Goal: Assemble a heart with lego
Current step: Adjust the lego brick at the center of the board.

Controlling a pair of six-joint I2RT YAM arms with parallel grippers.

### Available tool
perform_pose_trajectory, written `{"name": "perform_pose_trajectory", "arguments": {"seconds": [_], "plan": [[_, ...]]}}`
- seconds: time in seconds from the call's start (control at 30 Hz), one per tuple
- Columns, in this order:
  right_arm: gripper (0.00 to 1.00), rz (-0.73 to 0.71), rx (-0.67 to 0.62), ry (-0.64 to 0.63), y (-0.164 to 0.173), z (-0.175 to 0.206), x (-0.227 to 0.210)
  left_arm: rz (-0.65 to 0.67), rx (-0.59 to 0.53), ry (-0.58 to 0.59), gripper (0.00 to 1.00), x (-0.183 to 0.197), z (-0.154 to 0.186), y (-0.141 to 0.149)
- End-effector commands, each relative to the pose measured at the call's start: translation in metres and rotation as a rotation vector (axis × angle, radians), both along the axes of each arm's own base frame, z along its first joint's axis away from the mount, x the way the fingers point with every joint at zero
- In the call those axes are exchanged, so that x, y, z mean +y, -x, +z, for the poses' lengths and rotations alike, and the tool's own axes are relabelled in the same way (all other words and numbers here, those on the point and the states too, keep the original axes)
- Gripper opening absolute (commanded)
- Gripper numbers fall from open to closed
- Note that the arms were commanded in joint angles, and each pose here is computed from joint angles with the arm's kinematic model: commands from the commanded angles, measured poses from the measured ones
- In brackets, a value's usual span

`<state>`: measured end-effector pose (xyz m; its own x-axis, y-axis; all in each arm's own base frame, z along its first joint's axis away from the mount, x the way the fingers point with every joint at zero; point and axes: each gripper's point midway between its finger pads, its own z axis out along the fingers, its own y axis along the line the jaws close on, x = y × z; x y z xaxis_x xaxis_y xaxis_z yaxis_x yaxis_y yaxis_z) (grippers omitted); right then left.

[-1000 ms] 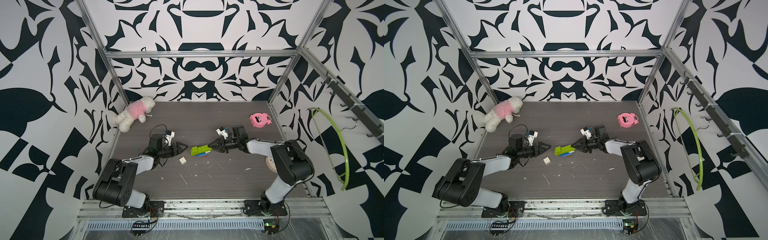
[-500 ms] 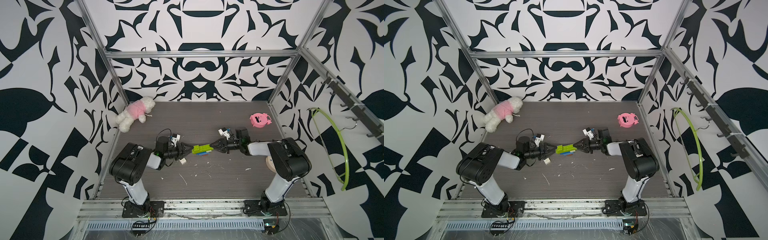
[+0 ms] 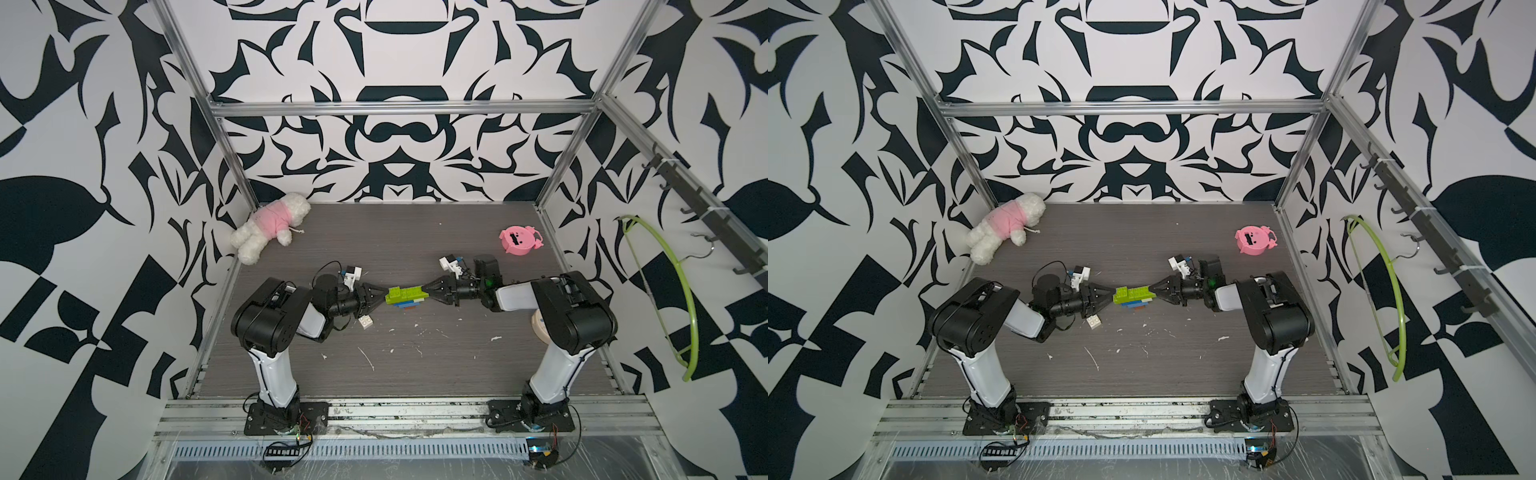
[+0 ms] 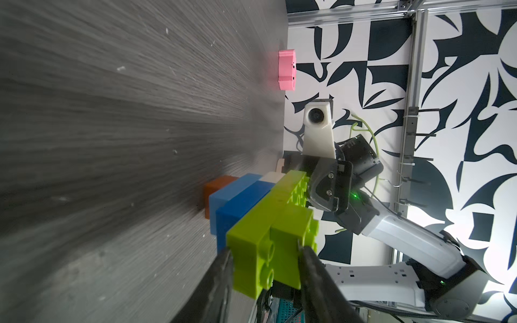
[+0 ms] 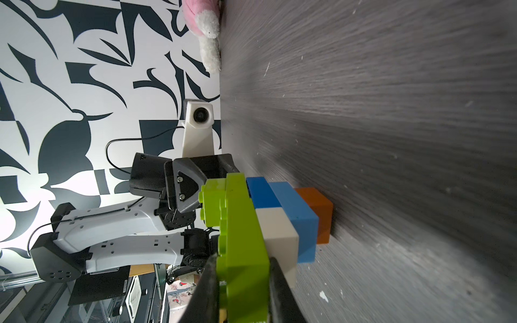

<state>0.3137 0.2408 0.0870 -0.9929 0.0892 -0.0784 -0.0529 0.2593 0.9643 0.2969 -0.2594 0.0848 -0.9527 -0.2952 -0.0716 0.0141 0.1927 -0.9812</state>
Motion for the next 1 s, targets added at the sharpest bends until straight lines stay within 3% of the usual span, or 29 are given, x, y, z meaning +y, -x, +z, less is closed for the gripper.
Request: {"name": "perform_pose_trajectory", "arguments": {"seconds": [0.0,0.37,0.67,0.97], "plan": [[0.16,-0.093,0.092,0.076,-0.007,-0.032,-0.007,-0.03,-0.039,0.038,0.41,-0.007,0.008,0.001],[0.16,-0.107,0.118,0.035,-0.014,-0.032,-0.005,-0.039,-0.034,0.085,0.37,-0.014,0.006,-0.003],[0.18,-0.104,0.13,0.044,-0.012,-0.034,-0.006,-0.043,-0.054,0.094,0.27,-0.017,0.011,-0.008],[0.41,-0.107,0.118,0.069,-0.009,-0.033,-0.008,-0.019,-0.051,0.077,0.25,-0.011,0.003,-0.011]]}}
